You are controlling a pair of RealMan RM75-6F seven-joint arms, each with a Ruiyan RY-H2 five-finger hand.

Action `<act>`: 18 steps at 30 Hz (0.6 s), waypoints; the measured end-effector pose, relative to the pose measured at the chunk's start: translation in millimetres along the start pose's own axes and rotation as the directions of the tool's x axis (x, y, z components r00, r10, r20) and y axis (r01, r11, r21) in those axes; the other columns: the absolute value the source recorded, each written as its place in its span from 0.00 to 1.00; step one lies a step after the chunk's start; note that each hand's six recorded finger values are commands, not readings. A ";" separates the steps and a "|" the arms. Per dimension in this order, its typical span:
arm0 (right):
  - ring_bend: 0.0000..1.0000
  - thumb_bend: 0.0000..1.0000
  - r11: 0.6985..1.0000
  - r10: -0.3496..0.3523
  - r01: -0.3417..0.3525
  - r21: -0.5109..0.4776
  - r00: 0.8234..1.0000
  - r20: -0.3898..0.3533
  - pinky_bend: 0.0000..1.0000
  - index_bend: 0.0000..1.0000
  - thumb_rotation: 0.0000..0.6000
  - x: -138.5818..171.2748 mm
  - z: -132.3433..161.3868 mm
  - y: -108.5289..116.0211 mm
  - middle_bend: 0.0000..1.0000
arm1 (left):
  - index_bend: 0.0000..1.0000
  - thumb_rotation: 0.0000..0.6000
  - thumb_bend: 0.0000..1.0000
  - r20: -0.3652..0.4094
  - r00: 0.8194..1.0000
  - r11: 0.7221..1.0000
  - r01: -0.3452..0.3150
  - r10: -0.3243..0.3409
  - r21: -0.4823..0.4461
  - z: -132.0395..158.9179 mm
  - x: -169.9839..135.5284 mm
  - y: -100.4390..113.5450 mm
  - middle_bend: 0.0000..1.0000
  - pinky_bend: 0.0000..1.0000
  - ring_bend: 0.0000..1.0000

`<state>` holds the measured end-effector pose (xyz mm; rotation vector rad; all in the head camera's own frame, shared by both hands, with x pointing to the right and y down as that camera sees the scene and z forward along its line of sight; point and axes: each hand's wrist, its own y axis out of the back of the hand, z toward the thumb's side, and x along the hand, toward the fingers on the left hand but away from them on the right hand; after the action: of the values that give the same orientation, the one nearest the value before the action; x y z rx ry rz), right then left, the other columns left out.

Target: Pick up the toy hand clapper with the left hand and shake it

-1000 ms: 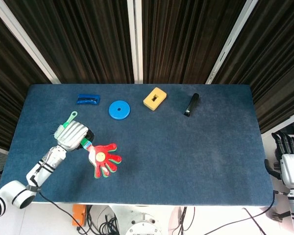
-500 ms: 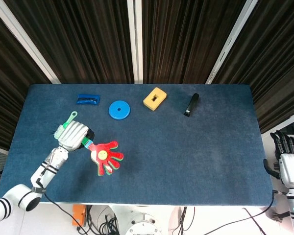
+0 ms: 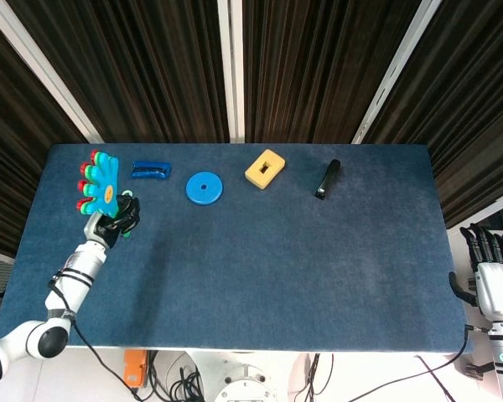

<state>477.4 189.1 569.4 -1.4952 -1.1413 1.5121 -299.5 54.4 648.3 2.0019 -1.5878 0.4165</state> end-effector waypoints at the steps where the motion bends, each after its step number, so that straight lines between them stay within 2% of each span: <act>1: 0.00 0.33 1.000 0.000 0.000 0.000 1.000 -0.001 0.00 0.00 1.00 0.1 0.5 -0.2 0.00 | 1.00 1.00 0.57 0.002 1.000 1.000 0.007 -0.007 -0.005 0.7 -0.2 -1.0 1.00 1.00 1.00; 4: 0.00 0.33 1.000 -0.002 0.002 0.001 1.000 0.005 0.00 0.00 1.00 0.1 -0.6 0.2 0.00 | 1.00 1.00 0.57 0.034 0.999 0.996 0.031 -0.033 0.082 2.9 -1.0 -2.3 1.00 1.00 1.00; 6: 0.00 0.33 1.000 0.000 0.000 0.001 1.000 0.009 0.00 0.00 1.00 0.1 -1.7 0.0 0.00 | 1.00 1.00 0.57 0.074 0.996 0.975 0.035 -0.052 0.221 4.4 -1.2 -0.8 1.00 1.00 1.00; 7: 0.00 0.33 1.000 0.001 -0.001 0.002 1.000 0.010 0.00 0.00 1.00 0.0 -2.0 -0.4 0.00 | 1.00 1.00 0.57 0.094 0.994 0.955 0.030 -0.061 0.296 5.0 -1.1 0.3 1.00 1.00 1.00; 9: 0.00 0.33 1.000 0.002 -0.002 0.000 1.000 0.009 0.00 0.00 1.00 0.0 -1.7 -0.8 0.00 | 1.00 1.00 0.57 0.140 0.986 0.867 0.004 -0.085 0.498 5.9 -0.5 3.1 1.00 1.00 1.00; 10: 0.00 0.33 1.000 0.003 -0.003 0.000 1.000 0.007 0.00 0.00 1.00 0.0 -1.2 -1.1 0.00 | 1.00 1.00 0.57 0.158 0.982 0.809 -0.014 -0.099 0.588 5.7 -0.2 4.1 1.00 1.00 1.00; 11: 0.00 0.33 1.000 0.004 -0.004 0.000 1.000 0.005 0.00 0.00 1.00 0.1 -0.9 -1.4 0.00 | 1.00 1.00 0.57 0.179 0.977 0.709 -0.041 -0.120 0.704 4.8 0.0 4.9 1.00 1.00 1.00; 13: 0.00 0.33 1.000 0.010 -0.010 -0.002 1.000 0.001 0.00 0.00 1.00 0.6 -0.5 -2.2 0.00 | 1.00 1.00 0.57 0.200 0.967 0.523 -0.089 -0.158 0.847 1.7 0.1 4.7 1.00 1.00 1.00; 14: 0.00 0.33 1.000 0.012 -0.012 -0.002 1.000 0.001 0.00 0.00 1.00 0.8 -0.7 -2.4 0.00 | 1.00 1.00 0.57 0.207 0.960 0.384 -0.123 -0.186 0.915 -1.3 -0.1 3.7 1.00 1.00 1.00; 16: 0.00 0.33 1.000 0.012 -0.012 -0.001 1.000 0.003 0.00 0.00 1.00 1.1 -1.9 -2.1 0.00 | 1.00 1.00 0.57 0.210 0.950 0.176 -0.172 -0.230 0.969 -7.0 -0.7 1.0 1.00 1.00 1.00; 17: 0.00 0.33 1.000 0.012 -0.012 -0.002 1.000 0.004 0.00 0.00 1.00 1.2 -2.5 -1.9 0.00 | 1.00 1.00 0.57 0.208 0.943 0.050 -0.202 -0.259 0.978 -11.3 -1.3 -1.4 1.00 1.00 1.00; 18: 0.00 0.33 1.000 0.011 -0.011 -0.003 1.000 0.006 0.00 0.00 1.00 1.2 -3.4 -1.6 0.00 | 1.00 1.00 0.57 0.205 0.938 -0.034 -0.223 -0.280 0.974 -14.5 -1.8 -3.4 1.00 1.00 1.00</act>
<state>480.5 191.1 570.7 -1.5015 -1.1410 1.5243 -295.4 64.9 658.2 3.3628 -1.4503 1.7927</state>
